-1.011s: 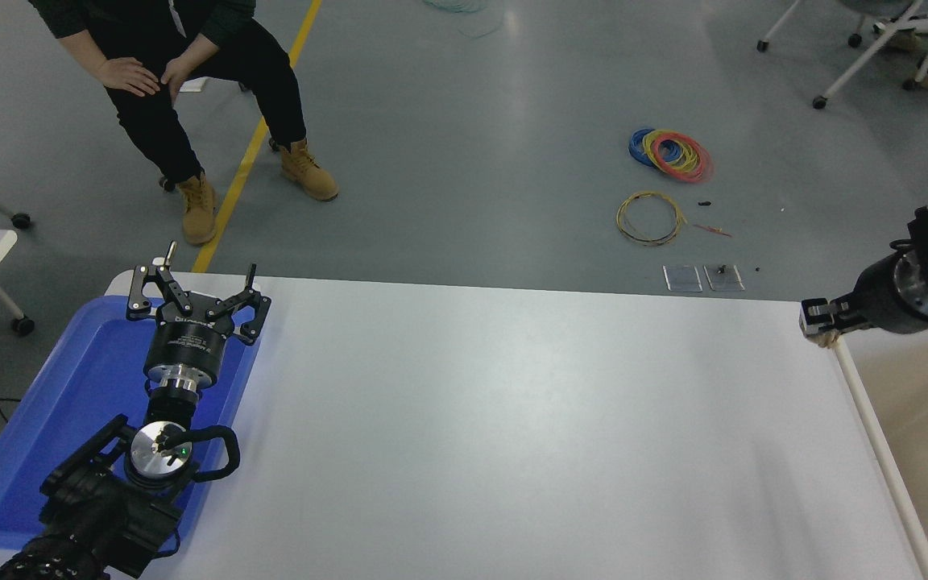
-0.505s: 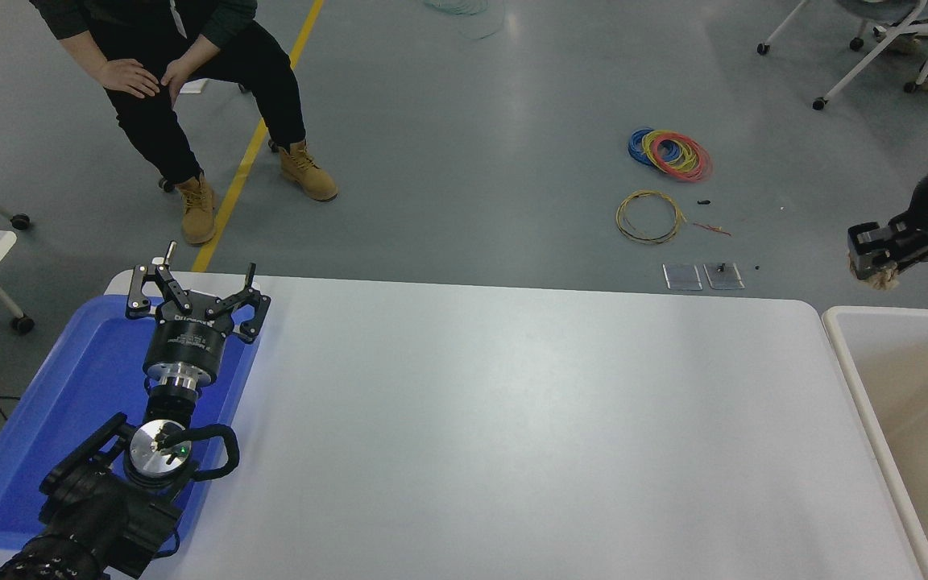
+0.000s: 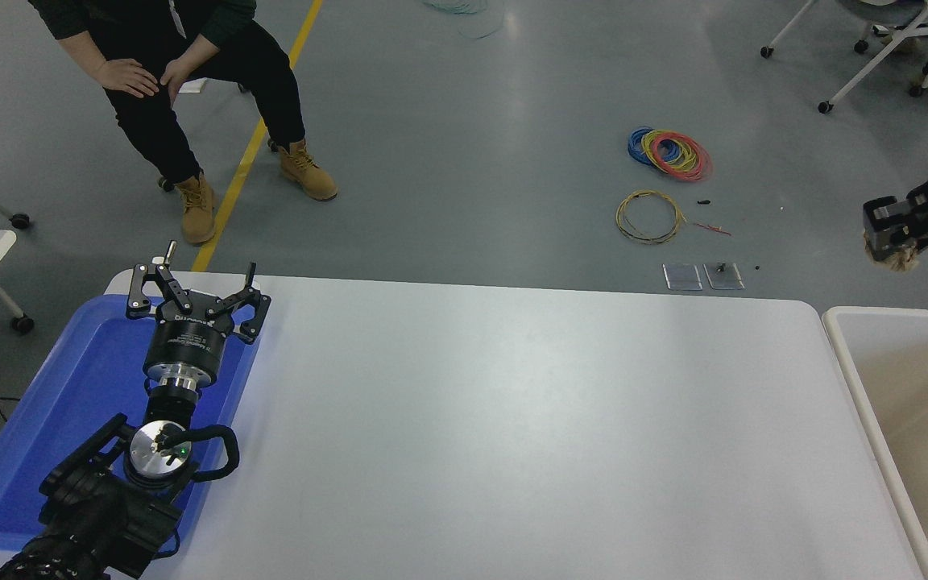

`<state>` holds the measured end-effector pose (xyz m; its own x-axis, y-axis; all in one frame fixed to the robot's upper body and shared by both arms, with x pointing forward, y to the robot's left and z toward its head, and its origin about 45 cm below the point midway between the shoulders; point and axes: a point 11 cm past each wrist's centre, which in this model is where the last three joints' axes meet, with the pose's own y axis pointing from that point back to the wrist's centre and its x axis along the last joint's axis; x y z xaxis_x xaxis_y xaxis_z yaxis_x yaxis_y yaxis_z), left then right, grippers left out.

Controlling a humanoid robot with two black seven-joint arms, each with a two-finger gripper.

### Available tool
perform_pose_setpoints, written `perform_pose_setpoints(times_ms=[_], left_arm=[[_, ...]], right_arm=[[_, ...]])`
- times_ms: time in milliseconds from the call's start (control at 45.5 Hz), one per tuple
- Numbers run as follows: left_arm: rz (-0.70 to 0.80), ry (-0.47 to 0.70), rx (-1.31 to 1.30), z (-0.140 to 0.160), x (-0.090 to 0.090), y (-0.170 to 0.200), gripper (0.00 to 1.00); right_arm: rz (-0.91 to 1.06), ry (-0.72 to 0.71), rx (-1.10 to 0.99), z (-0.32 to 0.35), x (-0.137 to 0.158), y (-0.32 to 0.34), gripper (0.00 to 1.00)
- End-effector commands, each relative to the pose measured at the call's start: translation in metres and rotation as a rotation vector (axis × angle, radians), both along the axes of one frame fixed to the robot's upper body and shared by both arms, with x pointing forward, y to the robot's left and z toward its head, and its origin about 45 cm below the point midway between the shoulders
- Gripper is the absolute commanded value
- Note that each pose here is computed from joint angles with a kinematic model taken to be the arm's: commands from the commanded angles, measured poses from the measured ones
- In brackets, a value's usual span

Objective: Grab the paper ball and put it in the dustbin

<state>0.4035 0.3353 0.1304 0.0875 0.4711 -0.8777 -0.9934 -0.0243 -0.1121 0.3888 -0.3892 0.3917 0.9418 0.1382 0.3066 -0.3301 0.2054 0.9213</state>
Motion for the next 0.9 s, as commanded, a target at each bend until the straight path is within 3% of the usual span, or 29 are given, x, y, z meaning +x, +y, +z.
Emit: perform_pose_setpoints(times_ms=[0, 418, 879], left_arm=[[0.001, 0.0, 0.0, 0.0, 0.0, 0.0, 1.0], [0.001, 0.0, 0.0, 0.0, 0.0, 0.0, 1.0], [-0.002, -0.001, -0.001, 0.0, 0.0, -0.001, 1.0]], right_arm=[[-0.048, -0.04, -0.021, -0.033, 0.003, -0.034, 0.0], [-0.289, -0.241, -0.182, -0.066, 0.005, -0.167, 0.0], [-0.534, -0.427, -0.2, -0.156, -0.061, -0.258, 0.0]])
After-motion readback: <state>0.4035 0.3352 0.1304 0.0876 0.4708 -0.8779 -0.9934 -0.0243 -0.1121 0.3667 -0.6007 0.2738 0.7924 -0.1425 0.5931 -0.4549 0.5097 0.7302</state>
